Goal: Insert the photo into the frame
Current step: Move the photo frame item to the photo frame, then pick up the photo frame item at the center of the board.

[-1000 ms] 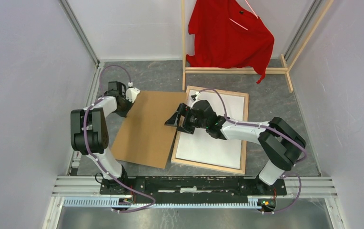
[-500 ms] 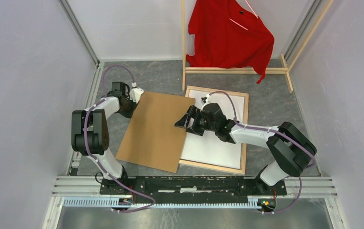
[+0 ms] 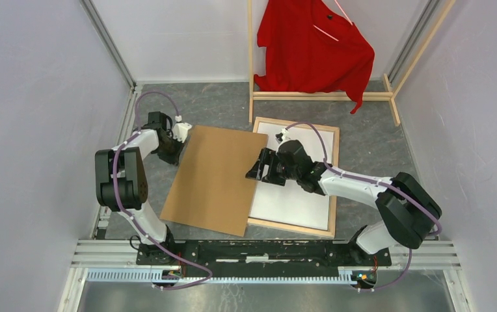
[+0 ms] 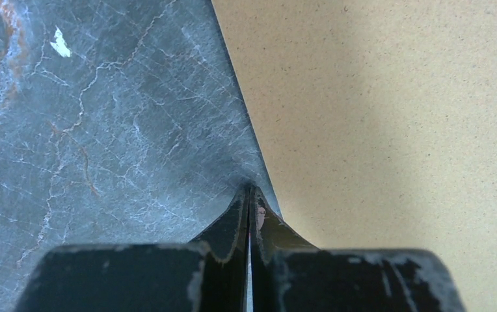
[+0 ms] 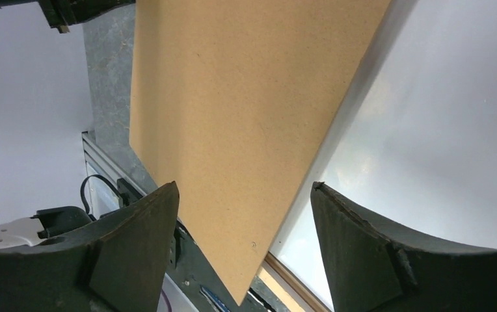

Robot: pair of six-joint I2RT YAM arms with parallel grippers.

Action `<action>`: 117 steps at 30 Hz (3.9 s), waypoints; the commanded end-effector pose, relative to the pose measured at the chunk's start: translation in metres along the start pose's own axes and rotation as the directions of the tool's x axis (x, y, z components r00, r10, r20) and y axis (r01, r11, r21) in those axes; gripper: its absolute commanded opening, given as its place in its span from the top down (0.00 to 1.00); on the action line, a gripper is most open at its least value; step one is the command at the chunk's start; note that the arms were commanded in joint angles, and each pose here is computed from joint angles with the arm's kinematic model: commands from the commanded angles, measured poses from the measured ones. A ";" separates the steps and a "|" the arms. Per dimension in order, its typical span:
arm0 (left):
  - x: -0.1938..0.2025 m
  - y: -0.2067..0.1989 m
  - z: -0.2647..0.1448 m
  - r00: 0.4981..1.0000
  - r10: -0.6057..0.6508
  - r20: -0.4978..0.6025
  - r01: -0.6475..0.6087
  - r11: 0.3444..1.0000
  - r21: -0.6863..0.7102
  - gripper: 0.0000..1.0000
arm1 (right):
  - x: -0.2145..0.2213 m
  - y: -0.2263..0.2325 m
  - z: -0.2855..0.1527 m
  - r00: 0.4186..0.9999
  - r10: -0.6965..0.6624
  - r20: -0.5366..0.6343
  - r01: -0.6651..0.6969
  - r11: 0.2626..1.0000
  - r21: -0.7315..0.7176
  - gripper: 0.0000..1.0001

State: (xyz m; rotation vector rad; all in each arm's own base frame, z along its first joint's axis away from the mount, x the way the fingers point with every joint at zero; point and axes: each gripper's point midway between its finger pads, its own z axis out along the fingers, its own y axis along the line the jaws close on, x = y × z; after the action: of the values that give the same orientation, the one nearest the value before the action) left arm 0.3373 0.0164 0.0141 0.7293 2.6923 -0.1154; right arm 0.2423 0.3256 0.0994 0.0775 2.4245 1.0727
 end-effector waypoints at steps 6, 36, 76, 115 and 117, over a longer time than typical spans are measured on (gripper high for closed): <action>0.039 -0.018 0.021 0.985 -0.091 -0.144 0.097 0.995 0.034 0.95 | 0.008 -0.015 0.006 1.000 0.002 -0.011 -0.002 1.000 0.015 0.25; 0.039 -0.041 0.036 0.985 -0.048 -0.167 0.064 0.994 0.091 0.95 | 0.024 -0.015 0.036 0.994 0.070 -0.083 -0.073 0.997 -0.035 0.39; 0.044 -0.077 0.040 0.985 0.044 -0.168 -0.005 0.974 0.228 0.97 | -0.036 0.126 0.027 0.977 0.207 0.059 -0.146 0.839 -0.524 0.47; -0.104 -0.093 -0.205 0.690 0.488 0.534 -0.530 0.844 -0.085 0.06 | -0.091 0.144 -0.006 0.964 0.258 0.056 -0.217 0.896 -0.388 1.00; -0.101 -0.113 -0.242 0.559 0.578 0.595 -0.613 0.771 -0.172 0.00 | -0.104 0.166 -0.012 0.953 0.299 0.040 -0.253 0.863 -0.437 1.00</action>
State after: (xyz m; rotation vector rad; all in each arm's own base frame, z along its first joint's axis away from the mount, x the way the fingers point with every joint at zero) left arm 0.3369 -0.0571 0.1987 1.0709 2.1013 -0.1753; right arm 0.2895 0.3842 0.1730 0.3710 2.2824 1.4201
